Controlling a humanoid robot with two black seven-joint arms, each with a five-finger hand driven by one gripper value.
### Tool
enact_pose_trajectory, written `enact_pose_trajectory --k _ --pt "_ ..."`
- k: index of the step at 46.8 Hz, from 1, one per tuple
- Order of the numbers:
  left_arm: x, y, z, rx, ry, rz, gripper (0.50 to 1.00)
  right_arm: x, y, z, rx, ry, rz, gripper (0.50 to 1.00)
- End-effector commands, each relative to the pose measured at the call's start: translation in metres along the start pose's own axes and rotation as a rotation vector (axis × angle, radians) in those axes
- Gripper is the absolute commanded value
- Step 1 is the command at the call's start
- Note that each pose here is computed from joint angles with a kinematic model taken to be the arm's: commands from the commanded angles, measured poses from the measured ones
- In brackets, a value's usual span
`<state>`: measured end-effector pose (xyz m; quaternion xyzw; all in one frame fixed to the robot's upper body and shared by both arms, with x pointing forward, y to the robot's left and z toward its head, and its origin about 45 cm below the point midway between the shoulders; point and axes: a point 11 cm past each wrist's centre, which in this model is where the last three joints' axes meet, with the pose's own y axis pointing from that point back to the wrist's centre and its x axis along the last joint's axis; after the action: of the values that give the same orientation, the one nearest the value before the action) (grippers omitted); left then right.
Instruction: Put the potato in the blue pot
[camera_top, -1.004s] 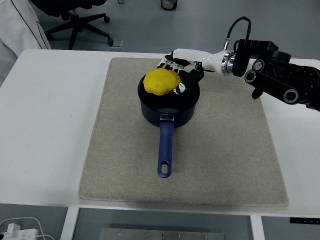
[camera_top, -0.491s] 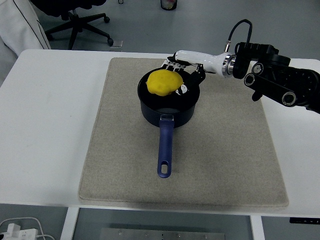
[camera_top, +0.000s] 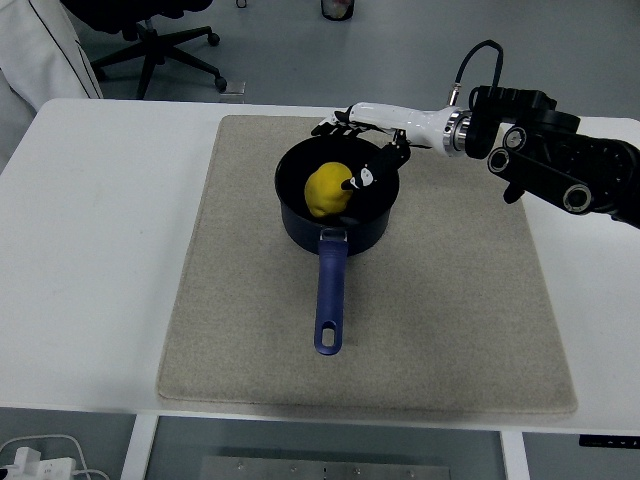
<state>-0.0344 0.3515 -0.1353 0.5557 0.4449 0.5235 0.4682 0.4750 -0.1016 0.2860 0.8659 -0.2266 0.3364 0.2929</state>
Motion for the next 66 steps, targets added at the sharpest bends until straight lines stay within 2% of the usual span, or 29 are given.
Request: enact_pose_trajectory --k 1,26,34,38,43,49,58,63,66 --pt "0.000 0.000 0.000 0.000 0.000 0.000 0.996 0.000 0.000 0.000 0.001 0.000 -0.004 0.913" --pt "0.000 0.000 0.000 0.000 0.000 0.000 0.996 0.007 0.004 -0.004 0.018 -0.053 -0.017 0.911" --pt "0.000 0.000 0.000 0.000 0.000 0.000 0.996 0.029 0.010 -0.013 0.077 -0.188 0.062 0.911" --pt "0.000 0.000 0.000 0.000 0.000 0.000 0.996 0.042 0.016 -0.011 0.096 -0.258 0.116 0.911" --pt "0.000 0.000 0.000 0.000 0.000 0.000 0.996 0.047 0.019 -0.010 0.111 -0.312 0.155 0.907" --pt "0.000 0.000 0.000 0.000 0.000 0.000 0.996 0.047 0.022 0.001 0.136 -0.451 0.226 0.907" --pt "0.000 0.000 0.000 0.000 0.000 0.000 0.996 0.059 0.037 0.032 0.128 -0.615 0.341 0.907" --pt "0.000 0.000 0.000 0.000 0.000 0.000 0.996 0.065 0.042 0.039 0.145 -0.706 0.392 0.907" --pt "0.000 0.000 0.000 0.000 0.000 0.000 0.996 0.064 0.045 0.047 0.143 -0.749 0.414 0.907"
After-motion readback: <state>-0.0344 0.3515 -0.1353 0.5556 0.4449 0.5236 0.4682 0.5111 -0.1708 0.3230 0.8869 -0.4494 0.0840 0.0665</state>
